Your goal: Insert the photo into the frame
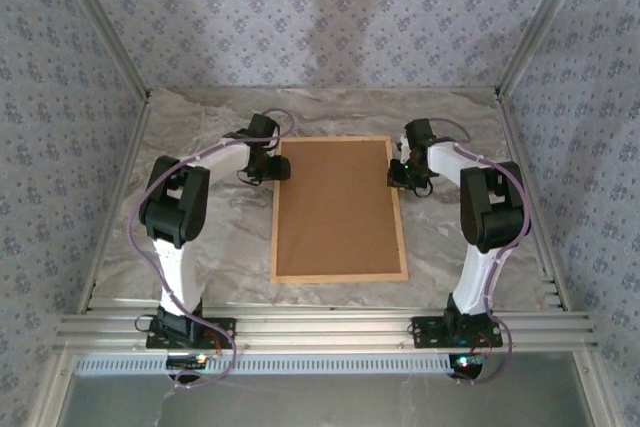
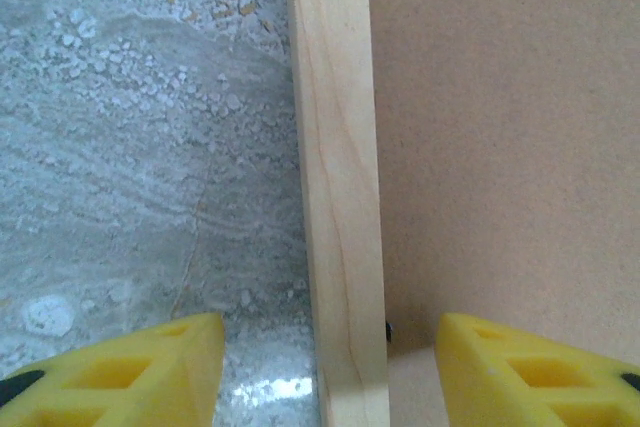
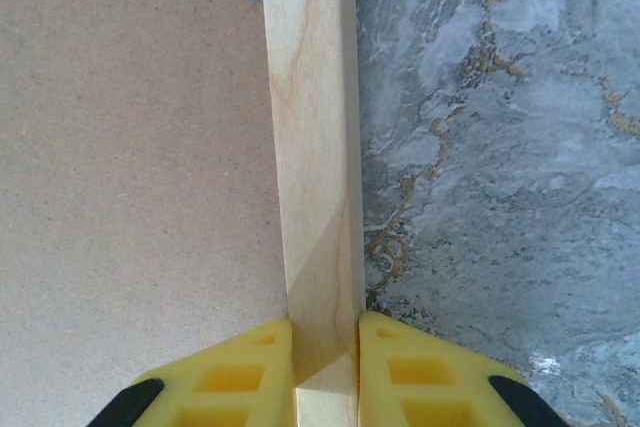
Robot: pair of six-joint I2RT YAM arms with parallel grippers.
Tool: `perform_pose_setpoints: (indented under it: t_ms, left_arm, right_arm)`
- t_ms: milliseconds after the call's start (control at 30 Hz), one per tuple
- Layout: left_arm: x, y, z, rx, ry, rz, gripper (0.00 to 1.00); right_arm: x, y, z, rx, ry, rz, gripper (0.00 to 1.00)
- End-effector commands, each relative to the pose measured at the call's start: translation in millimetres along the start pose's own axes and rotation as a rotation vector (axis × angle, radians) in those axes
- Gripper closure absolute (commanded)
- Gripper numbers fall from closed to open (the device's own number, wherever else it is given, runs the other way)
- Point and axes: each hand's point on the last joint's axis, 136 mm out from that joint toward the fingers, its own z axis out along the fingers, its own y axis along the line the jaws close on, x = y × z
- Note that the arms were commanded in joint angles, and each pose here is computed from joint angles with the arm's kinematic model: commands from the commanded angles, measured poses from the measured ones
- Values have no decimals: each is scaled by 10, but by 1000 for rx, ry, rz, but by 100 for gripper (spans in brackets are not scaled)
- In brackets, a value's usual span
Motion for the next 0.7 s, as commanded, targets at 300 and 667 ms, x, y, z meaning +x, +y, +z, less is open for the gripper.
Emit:
perform_pose_setpoints:
  t_ms: [300, 667]
  left_arm:
    - [-102, 47, -261, -28, -16, 19, 51]
    - [-42, 50, -78, -38, 28, 34, 61]
  right_arm:
    - [110, -85, 147, 28, 46, -7, 81]
    - [108, -91, 143, 30, 47, -5, 81]
